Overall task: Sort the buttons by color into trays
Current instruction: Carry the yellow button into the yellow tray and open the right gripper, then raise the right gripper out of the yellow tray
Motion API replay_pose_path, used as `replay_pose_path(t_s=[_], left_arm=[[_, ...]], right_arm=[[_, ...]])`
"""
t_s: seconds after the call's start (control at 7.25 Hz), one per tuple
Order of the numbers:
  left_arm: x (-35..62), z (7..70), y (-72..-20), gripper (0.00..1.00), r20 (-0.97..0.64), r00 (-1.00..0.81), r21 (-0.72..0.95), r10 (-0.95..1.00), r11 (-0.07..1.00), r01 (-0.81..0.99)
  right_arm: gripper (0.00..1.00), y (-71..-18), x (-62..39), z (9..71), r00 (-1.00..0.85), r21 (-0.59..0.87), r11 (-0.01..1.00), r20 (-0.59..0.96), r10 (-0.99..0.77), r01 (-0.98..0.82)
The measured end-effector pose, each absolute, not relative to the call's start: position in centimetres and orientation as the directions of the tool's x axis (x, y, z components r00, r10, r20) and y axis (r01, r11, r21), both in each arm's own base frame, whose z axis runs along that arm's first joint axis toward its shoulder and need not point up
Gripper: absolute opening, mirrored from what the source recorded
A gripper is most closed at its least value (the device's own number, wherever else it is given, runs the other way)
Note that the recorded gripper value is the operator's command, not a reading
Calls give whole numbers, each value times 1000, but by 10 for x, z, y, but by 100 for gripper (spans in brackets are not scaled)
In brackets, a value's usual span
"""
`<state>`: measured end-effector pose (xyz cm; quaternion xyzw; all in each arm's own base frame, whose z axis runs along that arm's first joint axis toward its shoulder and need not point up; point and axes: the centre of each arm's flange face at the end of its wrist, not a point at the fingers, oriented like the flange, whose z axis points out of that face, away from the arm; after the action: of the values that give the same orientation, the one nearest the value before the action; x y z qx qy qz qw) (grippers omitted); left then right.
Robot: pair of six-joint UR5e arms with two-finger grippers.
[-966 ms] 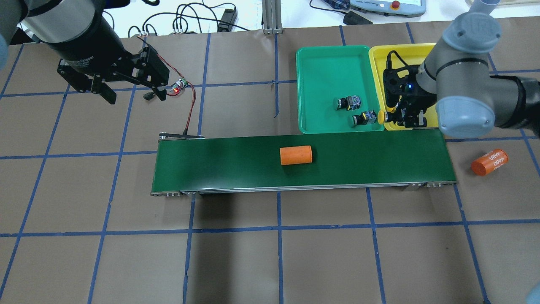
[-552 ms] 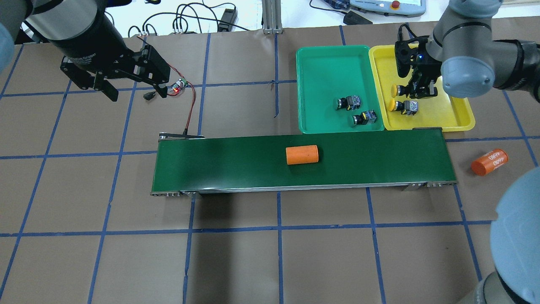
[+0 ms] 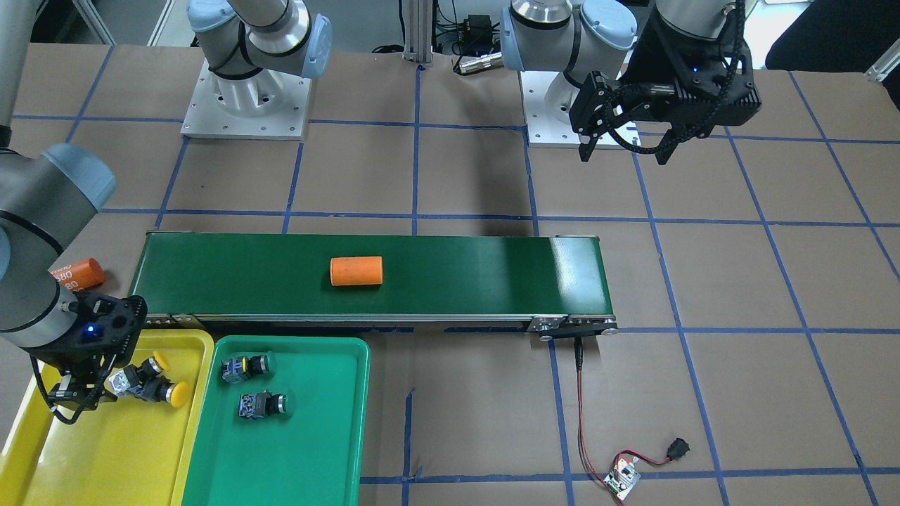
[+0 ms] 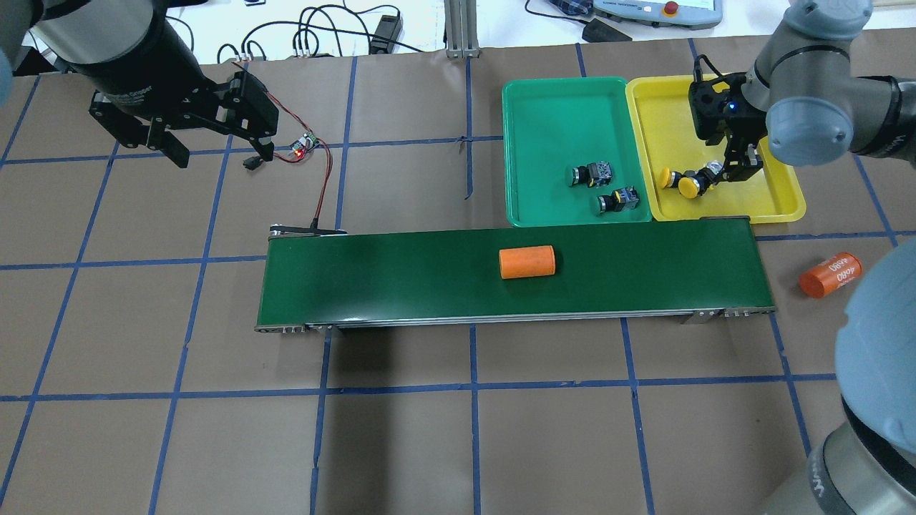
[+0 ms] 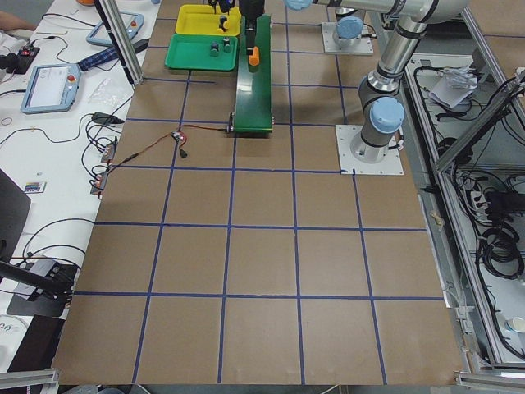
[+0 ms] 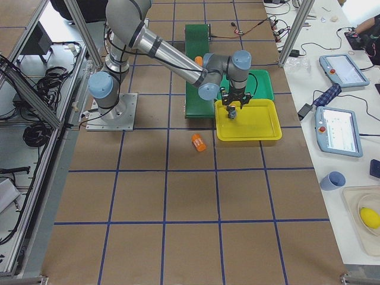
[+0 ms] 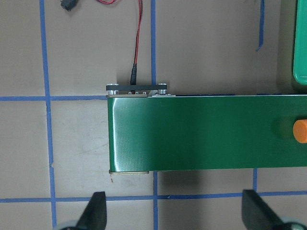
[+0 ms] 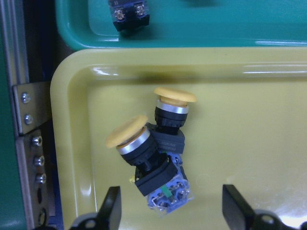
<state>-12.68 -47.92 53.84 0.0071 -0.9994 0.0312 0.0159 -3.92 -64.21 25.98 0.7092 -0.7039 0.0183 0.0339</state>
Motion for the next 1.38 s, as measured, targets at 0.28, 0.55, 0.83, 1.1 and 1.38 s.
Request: replay_pose_path(t_s=[0.28, 0.55, 0.83, 1.1, 1.38], left_arm=[[-122, 537, -474, 100, -22, -999, -56, -34, 998, -33], [-120, 537, -473, 100, -47, -998, -60, -45, 997, -42], [-118, 536, -474, 100, -58, -997, -62, -52, 997, -48], [-117, 538, -474, 100, -63, -997, -65, -54, 997, -50], [-116, 536, -478, 100, -63, -997, -62, -54, 997, -50]], right_arm=[[100, -623, -30, 292, -11, 9, 11, 31, -999, -1000], [100, -595, -8, 319, -37, -17, 37, -26, -999, -999], [100, -555, 10, 341, -64, -22, 64, -23, -998, -998], [100, -537, 29, 367, -187, -15, 187, -9, -982, -982], [100, -537, 66, 416, -337, -18, 337, -4, -941, -941]])
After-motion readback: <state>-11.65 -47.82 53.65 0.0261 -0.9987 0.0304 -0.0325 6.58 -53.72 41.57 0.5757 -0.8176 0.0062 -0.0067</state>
